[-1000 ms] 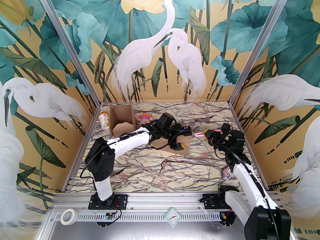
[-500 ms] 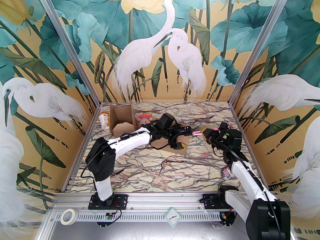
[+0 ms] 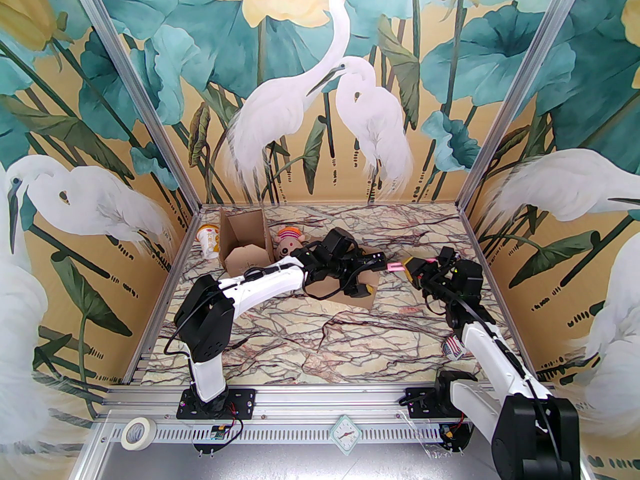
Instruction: Unpack the express box
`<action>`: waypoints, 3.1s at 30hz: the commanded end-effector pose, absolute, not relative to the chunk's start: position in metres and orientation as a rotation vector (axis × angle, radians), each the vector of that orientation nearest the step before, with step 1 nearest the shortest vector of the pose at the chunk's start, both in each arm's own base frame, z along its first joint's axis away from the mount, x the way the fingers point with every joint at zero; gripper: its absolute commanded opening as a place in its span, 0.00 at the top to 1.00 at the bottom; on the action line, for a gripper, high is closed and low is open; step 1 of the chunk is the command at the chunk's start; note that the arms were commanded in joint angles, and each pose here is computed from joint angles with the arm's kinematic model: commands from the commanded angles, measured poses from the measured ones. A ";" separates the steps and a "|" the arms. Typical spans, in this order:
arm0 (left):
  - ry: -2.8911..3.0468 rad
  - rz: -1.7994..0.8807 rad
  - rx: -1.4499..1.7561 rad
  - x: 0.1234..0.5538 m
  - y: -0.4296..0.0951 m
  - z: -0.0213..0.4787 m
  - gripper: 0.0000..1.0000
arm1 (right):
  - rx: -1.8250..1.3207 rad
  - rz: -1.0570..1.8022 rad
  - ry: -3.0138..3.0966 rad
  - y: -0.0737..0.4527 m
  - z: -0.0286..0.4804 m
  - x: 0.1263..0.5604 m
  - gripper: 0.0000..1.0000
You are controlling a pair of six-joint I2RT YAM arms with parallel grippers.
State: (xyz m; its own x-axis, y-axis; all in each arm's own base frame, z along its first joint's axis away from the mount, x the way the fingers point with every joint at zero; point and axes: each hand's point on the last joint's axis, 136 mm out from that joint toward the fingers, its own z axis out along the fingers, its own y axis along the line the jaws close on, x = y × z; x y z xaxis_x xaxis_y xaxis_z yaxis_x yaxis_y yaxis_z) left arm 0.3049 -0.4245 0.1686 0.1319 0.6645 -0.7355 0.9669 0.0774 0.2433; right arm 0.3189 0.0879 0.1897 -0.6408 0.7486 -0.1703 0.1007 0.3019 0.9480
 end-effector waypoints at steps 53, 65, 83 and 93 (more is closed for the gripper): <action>1.482 -0.506 1.693 0.280 -0.414 0.179 0.24 | 0.643 1.250 2.126 0.093 0.207 0.303 1.00; 1.406 -0.505 1.633 0.279 -0.418 0.203 0.24 | 0.676 1.172 2.119 0.085 0.199 0.304 1.00; 1.361 -0.530 1.658 0.274 -0.426 0.205 0.26 | 0.583 1.195 2.028 0.087 0.214 0.327 1.00; 1.356 -0.502 1.624 0.283 -0.430 0.208 0.25 | 0.571 1.209 2.122 0.102 0.192 0.322 1.00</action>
